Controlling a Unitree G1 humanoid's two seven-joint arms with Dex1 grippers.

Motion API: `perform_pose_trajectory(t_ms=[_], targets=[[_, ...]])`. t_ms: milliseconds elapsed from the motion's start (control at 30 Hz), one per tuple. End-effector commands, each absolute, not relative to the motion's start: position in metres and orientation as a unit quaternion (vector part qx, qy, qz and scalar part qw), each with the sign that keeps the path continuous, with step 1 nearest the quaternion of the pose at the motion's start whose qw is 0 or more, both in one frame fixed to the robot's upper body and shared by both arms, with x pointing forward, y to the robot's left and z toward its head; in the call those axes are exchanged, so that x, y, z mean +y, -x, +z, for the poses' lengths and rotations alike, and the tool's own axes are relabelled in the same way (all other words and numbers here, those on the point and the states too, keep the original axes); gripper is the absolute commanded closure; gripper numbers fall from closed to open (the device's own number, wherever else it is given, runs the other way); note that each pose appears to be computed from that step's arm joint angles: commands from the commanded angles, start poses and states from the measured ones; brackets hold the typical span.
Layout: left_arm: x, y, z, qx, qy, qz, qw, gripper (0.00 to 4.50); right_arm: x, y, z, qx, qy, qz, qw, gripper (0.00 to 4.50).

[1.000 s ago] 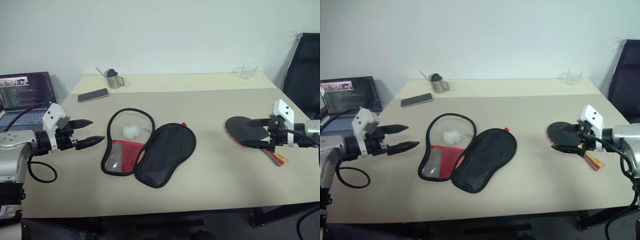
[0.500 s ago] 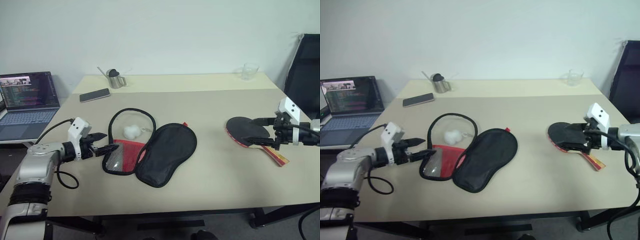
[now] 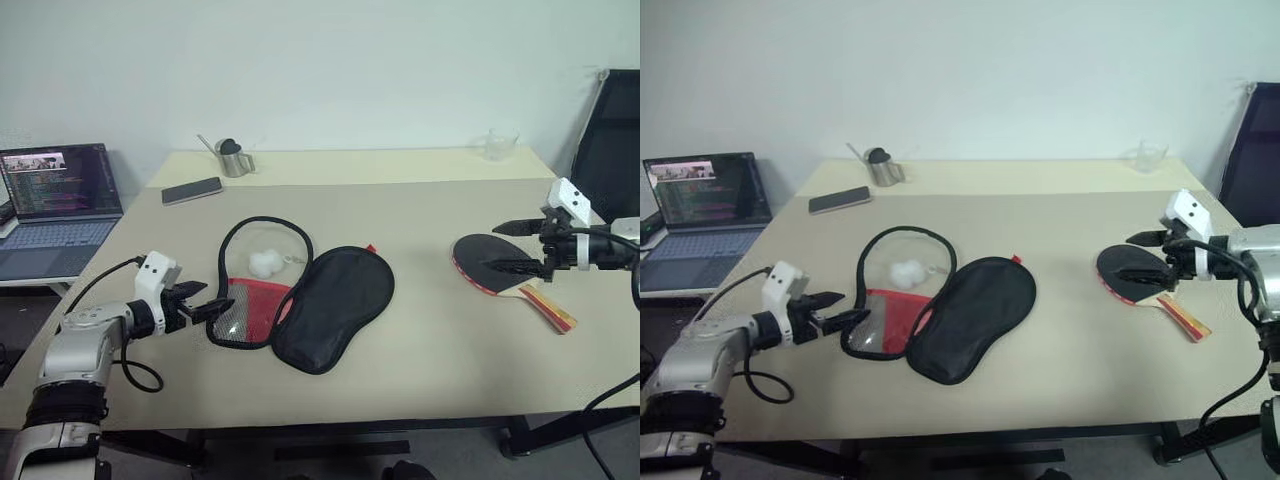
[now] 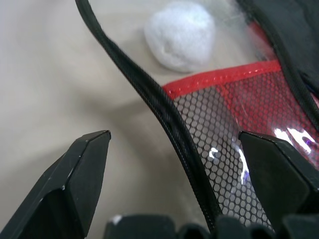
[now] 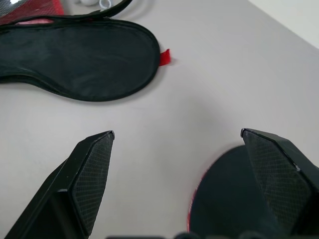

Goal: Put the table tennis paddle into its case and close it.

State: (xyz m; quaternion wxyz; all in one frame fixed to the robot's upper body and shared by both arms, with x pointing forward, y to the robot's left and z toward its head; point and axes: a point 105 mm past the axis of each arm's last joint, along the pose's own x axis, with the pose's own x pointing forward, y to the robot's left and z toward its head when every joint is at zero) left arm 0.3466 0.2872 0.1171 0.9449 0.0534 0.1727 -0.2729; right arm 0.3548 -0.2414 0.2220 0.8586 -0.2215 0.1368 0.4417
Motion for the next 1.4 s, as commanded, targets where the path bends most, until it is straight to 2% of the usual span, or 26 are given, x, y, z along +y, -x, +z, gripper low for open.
perform_pose_trajectory(t_ms=[33, 300, 733, 833, 1167, 1200, 1400], targets=[[0.282, -0.35, 0.127, 0.153, -0.056, -0.278, 0.947, 0.0, -0.238, -0.355, 0.237, 0.113, 0.237, 0.446, 0.855, 0.02], [0.26, -0.36, 0.113, 0.168, -0.035, -0.295, 0.94, 0.0, -0.237, -0.356, 0.232, 0.117, 0.238, 0.449, 0.853, 0.02], [0.235, -0.359, 0.1, 0.187, -0.016, -0.312, 0.931, 0.0, -0.237, -0.356, 0.234, 0.114, 0.24, 0.446, 0.855, 0.02], [0.235, -0.358, 0.1, 0.188, -0.013, -0.307, 0.933, 0.61, -0.238, -0.356, 0.234, 0.114, 0.24, 0.445, 0.855, 0.0], [0.231, -0.357, 0.107, 0.162, 0.003, -0.297, 0.941, 4.23, -0.233, -0.359, 0.235, 0.109, 0.243, 0.449, 0.853, 0.0], [0.229, -0.357, 0.11, 0.154, 0.008, -0.293, 0.944, 4.49, -0.233, -0.36, 0.235, 0.109, 0.243, 0.45, 0.853, 0.0], [0.221, -0.37, 0.134, 0.088, 0.043, -0.243, 0.965, 4.49, -0.231, -0.363, 0.238, 0.112, 0.251, 0.457, 0.846, 0.0]])
